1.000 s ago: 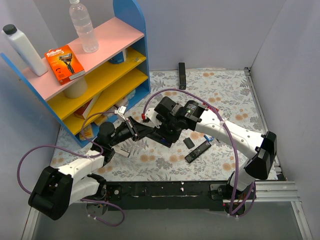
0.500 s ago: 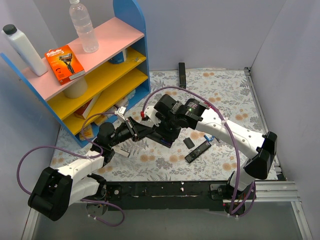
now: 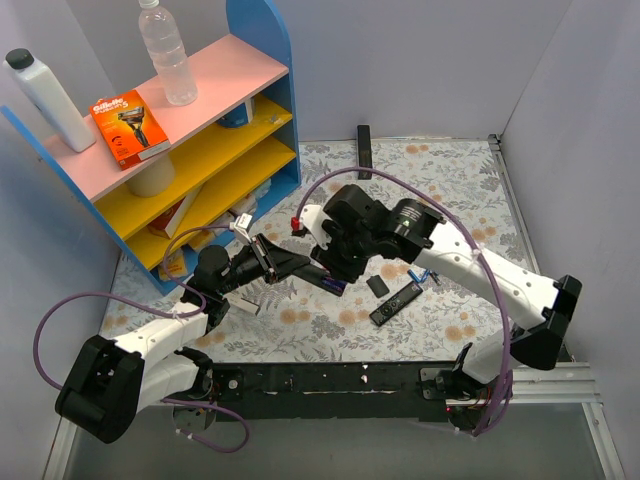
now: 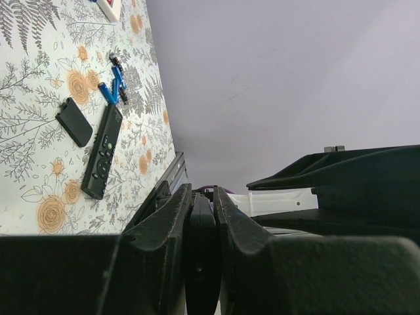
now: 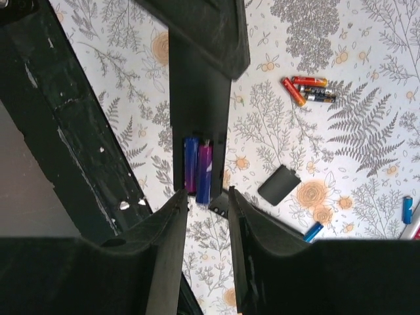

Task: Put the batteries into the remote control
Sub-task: Load the battery into the remote control.

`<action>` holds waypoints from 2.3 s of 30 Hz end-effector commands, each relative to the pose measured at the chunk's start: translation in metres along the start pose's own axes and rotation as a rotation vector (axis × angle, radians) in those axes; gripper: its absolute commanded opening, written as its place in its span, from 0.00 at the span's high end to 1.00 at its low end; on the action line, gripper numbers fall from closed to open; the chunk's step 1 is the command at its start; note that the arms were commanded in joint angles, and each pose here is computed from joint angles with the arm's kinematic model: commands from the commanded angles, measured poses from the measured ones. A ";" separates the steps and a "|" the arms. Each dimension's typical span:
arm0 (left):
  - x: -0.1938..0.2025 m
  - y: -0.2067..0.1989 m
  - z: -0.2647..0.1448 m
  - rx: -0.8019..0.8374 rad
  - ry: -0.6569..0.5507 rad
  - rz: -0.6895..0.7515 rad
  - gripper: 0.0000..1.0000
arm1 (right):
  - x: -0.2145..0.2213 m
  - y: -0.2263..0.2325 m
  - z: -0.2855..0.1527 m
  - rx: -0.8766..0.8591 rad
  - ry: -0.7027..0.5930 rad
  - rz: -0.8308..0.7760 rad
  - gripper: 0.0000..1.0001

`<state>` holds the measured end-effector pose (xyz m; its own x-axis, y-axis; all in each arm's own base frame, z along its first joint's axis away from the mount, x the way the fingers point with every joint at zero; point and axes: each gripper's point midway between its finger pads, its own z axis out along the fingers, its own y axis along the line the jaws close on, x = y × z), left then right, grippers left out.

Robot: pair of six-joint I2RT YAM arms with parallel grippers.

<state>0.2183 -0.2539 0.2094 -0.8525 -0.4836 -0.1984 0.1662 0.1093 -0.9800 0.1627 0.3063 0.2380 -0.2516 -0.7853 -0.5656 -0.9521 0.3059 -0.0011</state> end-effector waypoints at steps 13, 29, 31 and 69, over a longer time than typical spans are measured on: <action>-0.003 -0.024 0.000 0.065 -0.002 0.023 1.00 | 0.018 0.013 -0.014 -0.019 -0.148 0.019 0.69; -0.002 -0.030 -0.001 0.076 -0.001 0.024 1.00 | 0.022 0.005 0.002 -0.003 -0.122 0.043 0.74; -0.003 -0.030 -0.001 0.076 -0.002 0.024 1.00 | 0.026 0.007 0.004 -0.013 -0.108 0.046 0.75; -0.003 -0.053 -0.006 0.159 -0.011 0.001 1.00 | 0.014 0.003 0.020 -0.018 -0.120 0.061 0.90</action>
<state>0.2171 -0.2528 0.2126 -0.8433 -0.4825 -0.2365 0.2042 0.1193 -0.9716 0.1514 0.2895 0.2036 -0.3009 -0.7360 -0.6064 -0.9379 0.3435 0.0484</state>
